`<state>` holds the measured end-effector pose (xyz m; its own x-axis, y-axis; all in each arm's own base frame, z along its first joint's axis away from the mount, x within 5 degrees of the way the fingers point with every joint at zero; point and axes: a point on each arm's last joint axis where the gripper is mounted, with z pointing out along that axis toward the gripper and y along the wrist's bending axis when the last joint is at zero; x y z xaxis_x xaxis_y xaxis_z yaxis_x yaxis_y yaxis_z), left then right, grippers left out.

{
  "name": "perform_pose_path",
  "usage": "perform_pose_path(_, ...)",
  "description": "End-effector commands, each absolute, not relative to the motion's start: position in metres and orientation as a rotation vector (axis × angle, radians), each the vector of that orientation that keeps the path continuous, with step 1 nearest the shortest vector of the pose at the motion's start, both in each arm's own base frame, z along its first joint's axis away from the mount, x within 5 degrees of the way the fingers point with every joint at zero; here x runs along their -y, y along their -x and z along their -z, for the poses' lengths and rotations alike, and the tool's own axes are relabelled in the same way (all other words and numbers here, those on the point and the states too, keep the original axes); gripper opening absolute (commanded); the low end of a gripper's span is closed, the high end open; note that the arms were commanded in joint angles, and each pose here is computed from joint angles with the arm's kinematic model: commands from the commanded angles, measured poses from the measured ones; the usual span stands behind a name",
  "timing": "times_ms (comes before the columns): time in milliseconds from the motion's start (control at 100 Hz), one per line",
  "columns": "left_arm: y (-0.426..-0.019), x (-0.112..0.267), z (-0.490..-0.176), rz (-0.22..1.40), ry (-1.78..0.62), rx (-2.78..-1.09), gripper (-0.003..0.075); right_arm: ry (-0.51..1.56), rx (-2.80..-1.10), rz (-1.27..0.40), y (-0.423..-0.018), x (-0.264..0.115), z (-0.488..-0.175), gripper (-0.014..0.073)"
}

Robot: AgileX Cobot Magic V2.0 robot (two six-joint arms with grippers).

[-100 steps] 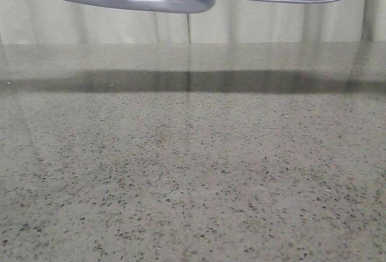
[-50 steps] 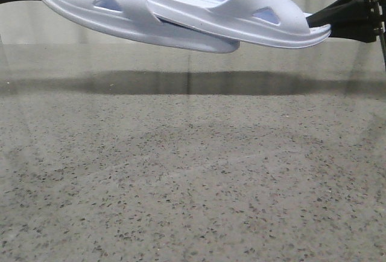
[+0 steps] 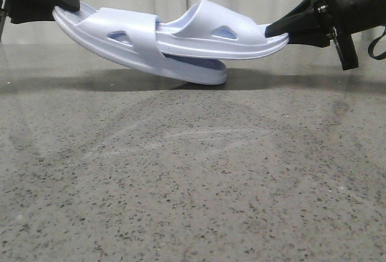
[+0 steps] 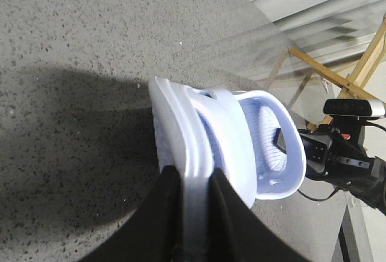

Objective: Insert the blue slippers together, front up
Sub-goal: 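Lower the nested slippers to the table and open both grippers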

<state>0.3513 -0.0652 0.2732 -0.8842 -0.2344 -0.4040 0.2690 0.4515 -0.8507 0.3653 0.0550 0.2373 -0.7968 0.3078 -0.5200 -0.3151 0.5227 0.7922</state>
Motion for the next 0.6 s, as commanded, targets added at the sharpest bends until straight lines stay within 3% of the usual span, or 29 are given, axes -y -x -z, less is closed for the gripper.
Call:
perform_pose_path(0,-0.336,0.084,-0.306,1.666,-0.185,-2.105,0.0016,0.159,-2.013,-1.459,-0.354,-0.073,-0.271,-0.0106)
perform_pose_path(220,-0.337,0.08,-0.306,1.658,-0.174,-2.1,0.0016,0.156,-2.015,-1.454,-0.354,-0.072,-0.271,-0.009)
perform_pose_path(440,-0.339,0.067,-0.303,1.6,-0.178,-2.111,0.0017,0.146,-1.991,-1.478,-0.353,-0.056,-0.274,0.0106)
perform_pose_path(590,-0.341,0.055,-0.302,1.555,-0.183,-2.102,0.0055,0.132,-1.963,-1.5,-0.352,-0.038,-0.276,0.0135)
